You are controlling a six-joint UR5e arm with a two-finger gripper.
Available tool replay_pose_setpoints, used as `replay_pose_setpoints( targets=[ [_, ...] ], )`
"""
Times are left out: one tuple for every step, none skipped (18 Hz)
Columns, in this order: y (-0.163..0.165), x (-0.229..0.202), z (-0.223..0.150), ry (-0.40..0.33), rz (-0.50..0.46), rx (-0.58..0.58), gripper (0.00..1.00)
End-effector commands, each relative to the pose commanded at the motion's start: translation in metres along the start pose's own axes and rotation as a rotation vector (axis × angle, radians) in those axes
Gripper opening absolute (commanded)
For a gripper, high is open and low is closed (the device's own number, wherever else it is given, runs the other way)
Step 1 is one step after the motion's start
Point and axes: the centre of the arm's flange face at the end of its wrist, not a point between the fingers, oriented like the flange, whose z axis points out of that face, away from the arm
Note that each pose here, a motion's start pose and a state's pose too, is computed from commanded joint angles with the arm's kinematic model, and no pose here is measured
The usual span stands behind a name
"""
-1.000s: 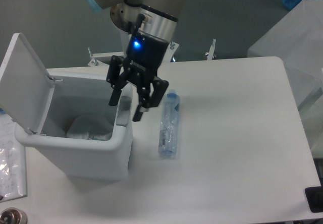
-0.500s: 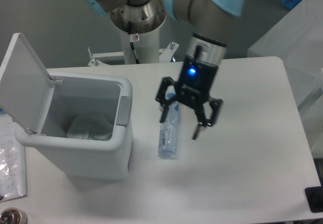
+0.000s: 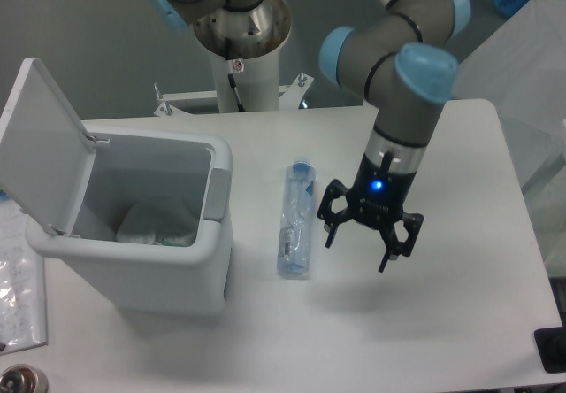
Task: Place the trash in the trash can
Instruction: 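Move the open gripper back over the clear water bottle, then lower the gripper and close it around the water bottle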
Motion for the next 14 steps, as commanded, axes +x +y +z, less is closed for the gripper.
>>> replay_pose_setpoints(
  targets=[
    [-0.001,0.004,0.006,0.019,-0.006,-0.009,0.91],
    [0.001,0.006,0.009,0.038,-0.019,-0.019,0.91],
    [0.002,0.009,0.011,0.062,-0.031,-0.032,0.91],
    [0.004,0.012,0.013,0.085,-0.041,-0.044,0.91],
    [0.006,0.013,0.016,0.102,-0.048,-0.054,0.91],
    [0.008,0.013,0.020,0.118,-0.056,-0.063,0.91],
    [0.008,0.015,0.022,0.127,-0.060,-0.069,0.91],
    [0.008,0.018,0.025,0.140,-0.062,-0.076,0.91],
    [0.011,0.020,0.029,0.150,-0.066,-0.095,0.91],
    [0.012,0.026,0.039,0.159,-0.060,-0.139,0.91],
    [0.009,0.035,0.050,0.164,-0.041,-0.192,0.92],
    [0.010,0.039,0.057,0.163,-0.035,-0.242,0.94],
    [0.011,0.041,0.062,0.161,-0.039,-0.277,0.95],
    [0.012,0.043,0.067,0.160,-0.045,-0.298,0.96]
  ],
)
